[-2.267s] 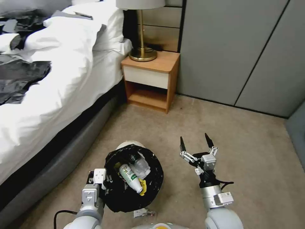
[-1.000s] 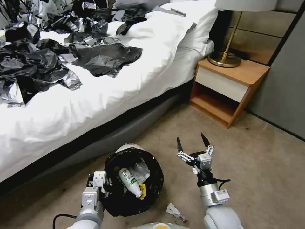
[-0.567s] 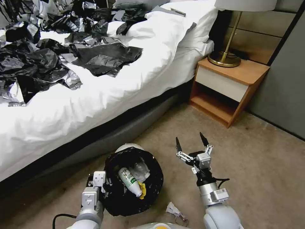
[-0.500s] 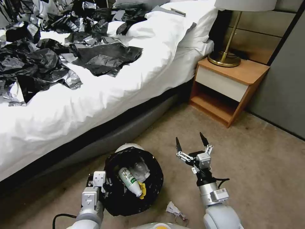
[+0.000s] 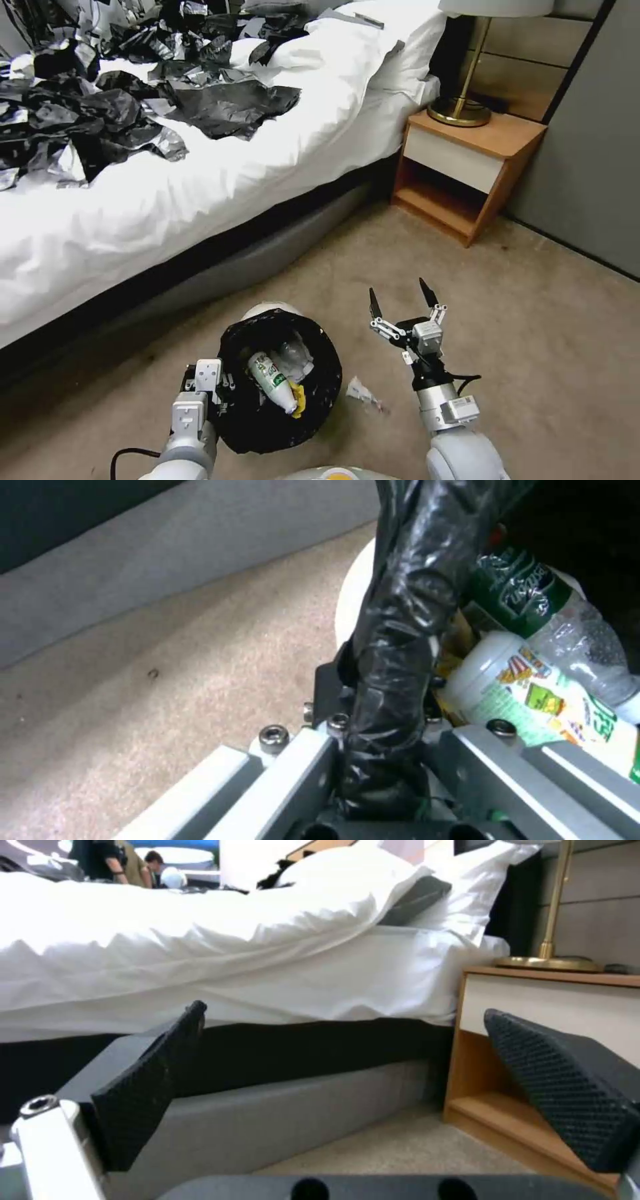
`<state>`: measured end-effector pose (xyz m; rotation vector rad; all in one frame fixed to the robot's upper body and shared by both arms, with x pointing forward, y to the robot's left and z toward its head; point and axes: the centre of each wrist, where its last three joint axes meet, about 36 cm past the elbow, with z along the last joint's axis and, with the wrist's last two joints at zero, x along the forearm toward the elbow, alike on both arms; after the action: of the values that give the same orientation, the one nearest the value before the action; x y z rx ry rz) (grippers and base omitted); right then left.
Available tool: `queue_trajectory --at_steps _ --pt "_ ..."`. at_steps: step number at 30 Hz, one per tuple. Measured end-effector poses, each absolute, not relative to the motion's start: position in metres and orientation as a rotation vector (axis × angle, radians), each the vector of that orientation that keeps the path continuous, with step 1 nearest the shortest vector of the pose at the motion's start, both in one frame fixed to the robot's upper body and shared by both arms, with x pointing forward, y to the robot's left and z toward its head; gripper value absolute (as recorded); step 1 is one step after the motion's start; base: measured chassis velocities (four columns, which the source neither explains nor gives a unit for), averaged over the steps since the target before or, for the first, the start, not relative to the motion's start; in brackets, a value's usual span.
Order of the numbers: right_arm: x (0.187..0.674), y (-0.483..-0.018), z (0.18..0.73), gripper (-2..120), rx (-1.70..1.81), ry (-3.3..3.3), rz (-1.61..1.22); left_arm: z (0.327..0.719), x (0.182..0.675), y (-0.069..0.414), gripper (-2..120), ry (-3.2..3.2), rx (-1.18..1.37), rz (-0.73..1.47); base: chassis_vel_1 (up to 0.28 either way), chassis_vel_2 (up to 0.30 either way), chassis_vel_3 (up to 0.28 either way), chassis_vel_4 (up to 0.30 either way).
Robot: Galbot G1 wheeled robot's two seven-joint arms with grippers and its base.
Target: Pick up the trash bin, then pick up the garbage from the floor and place it into the trash bin.
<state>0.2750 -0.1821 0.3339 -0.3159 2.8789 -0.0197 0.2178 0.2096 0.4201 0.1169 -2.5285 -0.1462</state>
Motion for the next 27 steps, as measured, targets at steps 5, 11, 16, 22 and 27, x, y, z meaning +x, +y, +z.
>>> queue_trajectory --at_steps 5,11,16,22,27 --pt "0.279 -0.183 0.334 100 -0.314 2.862 -0.034 0.420 0.218 0.210 0 -2.529 0.118 -0.146 0.000 0.000 0.000 0.000" --pt "0.287 -0.188 0.332 100 -0.331 2.834 -0.087 0.422 0.218 0.211 0 -2.533 0.119 -0.145 0.000 0.000 0.000 0.000" --pt "0.297 -0.193 0.330 100 -0.448 2.875 -0.163 0.423 0.218 0.211 0 -2.534 0.122 -0.146 0.000 0.000 0.000 0.000" --pt "0.313 -0.198 0.319 100 -0.736 3.063 -0.254 0.422 0.216 0.211 0 -2.527 0.124 -0.142 0.000 0.000 0.000 0.000" --pt "0.314 -0.209 0.300 100 -0.960 3.162 -0.314 0.420 0.217 0.212 0 -2.521 0.128 -0.144 0.000 0.000 0.000 0.000"
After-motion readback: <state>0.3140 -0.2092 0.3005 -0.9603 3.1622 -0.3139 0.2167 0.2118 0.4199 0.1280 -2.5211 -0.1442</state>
